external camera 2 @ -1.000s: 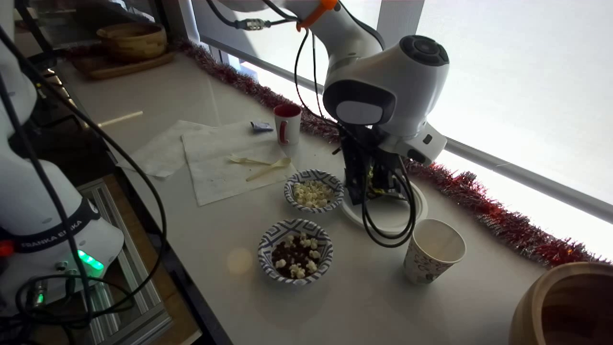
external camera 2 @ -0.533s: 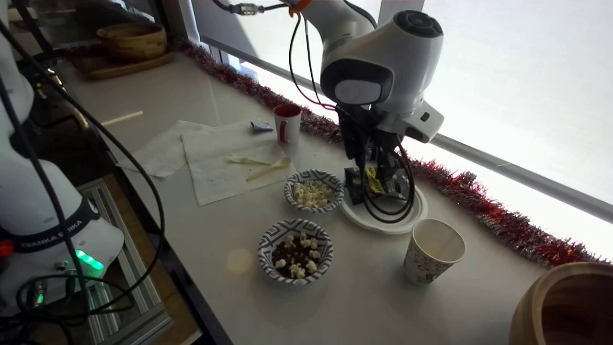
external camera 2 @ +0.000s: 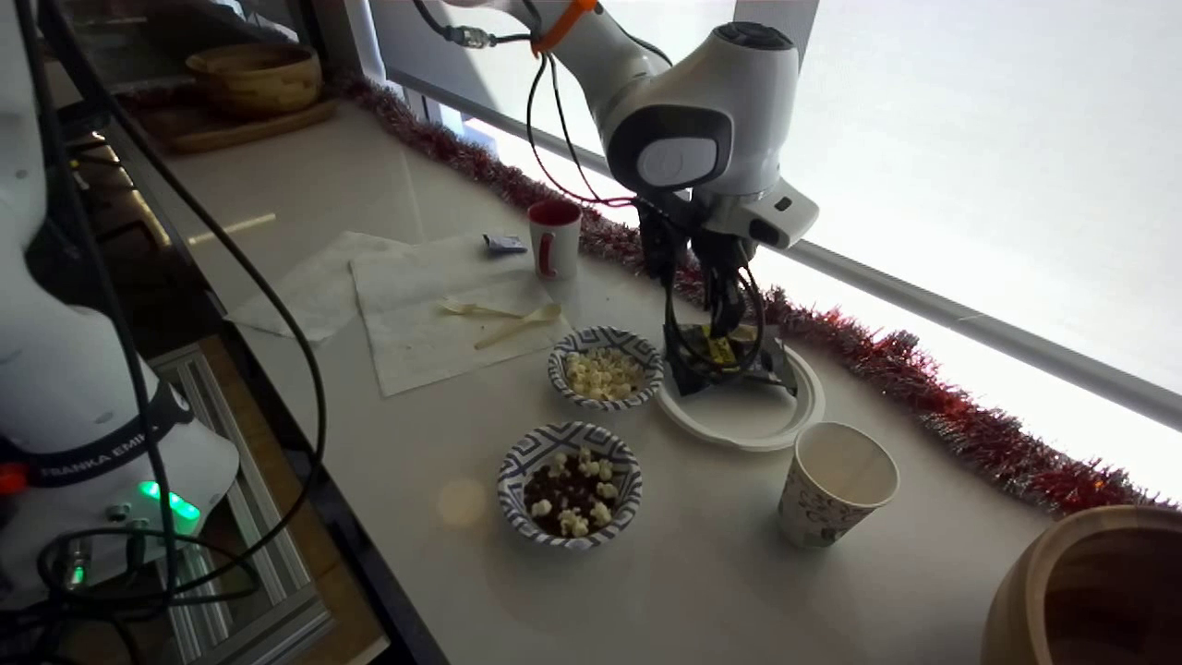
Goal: Move the black packet to the left
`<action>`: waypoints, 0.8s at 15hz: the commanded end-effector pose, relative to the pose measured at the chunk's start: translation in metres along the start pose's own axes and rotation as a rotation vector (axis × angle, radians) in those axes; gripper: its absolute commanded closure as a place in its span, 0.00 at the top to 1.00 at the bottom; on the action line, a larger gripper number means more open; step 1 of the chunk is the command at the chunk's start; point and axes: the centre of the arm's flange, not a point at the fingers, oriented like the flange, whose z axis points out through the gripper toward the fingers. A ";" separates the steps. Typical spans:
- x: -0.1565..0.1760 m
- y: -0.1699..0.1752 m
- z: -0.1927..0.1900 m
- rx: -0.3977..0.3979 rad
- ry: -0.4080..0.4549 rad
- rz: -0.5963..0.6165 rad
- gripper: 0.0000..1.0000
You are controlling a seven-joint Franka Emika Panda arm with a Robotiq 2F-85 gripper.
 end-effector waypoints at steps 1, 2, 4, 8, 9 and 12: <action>-0.002 -0.003 0.006 -0.084 0.019 0.040 0.50; -0.003 -0.003 0.007 -0.101 0.022 0.046 0.48; -0.004 -0.001 0.009 -0.126 0.019 0.053 0.37; -0.006 0.001 0.009 -0.148 0.021 0.051 0.06; -0.007 0.000 0.008 -0.148 0.021 0.051 0.05; -0.011 -0.002 -0.001 -0.154 0.032 0.055 0.03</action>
